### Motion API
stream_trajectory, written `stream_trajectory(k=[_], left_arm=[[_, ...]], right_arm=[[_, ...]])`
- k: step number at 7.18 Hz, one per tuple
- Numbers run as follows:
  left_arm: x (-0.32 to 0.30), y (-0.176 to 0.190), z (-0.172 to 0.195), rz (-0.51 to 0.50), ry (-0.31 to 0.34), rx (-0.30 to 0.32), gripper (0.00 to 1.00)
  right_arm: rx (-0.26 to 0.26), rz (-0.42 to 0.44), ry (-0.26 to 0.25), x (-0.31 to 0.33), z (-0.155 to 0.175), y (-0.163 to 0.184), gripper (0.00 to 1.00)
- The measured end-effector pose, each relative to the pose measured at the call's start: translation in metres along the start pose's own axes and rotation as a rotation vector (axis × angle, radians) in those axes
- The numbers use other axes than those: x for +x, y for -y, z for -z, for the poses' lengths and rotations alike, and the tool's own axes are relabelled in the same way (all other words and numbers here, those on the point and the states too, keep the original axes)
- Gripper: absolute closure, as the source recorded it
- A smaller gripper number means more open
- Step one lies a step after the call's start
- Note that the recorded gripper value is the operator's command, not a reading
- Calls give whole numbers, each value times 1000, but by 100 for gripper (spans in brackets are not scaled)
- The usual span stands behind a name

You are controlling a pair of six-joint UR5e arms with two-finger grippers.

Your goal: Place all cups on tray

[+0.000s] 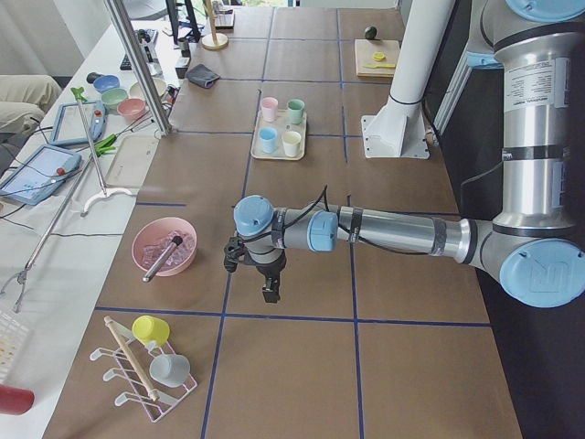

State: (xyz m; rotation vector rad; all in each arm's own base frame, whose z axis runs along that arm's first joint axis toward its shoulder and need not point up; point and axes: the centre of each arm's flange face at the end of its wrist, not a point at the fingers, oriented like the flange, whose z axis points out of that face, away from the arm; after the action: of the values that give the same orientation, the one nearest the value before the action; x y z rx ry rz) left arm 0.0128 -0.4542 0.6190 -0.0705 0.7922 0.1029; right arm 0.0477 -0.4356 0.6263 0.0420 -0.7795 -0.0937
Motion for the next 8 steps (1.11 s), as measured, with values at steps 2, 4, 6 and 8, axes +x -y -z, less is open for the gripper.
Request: stream_trajectory(k=[2,4,6,8], left_arm=[[1,2,0,-6,3,2,0],[0,2,2,-7,10,7,0],[-15,2,13,23,11,29,0],[-22,0,27,40,14,60,0]], right_arm=[[-1,1,4,0,-1,0,0],[-1,3,6,-1,-1,0,0],[0,4,6,-1,0,0,0],[-1,4,6,0,-1,0,0]])
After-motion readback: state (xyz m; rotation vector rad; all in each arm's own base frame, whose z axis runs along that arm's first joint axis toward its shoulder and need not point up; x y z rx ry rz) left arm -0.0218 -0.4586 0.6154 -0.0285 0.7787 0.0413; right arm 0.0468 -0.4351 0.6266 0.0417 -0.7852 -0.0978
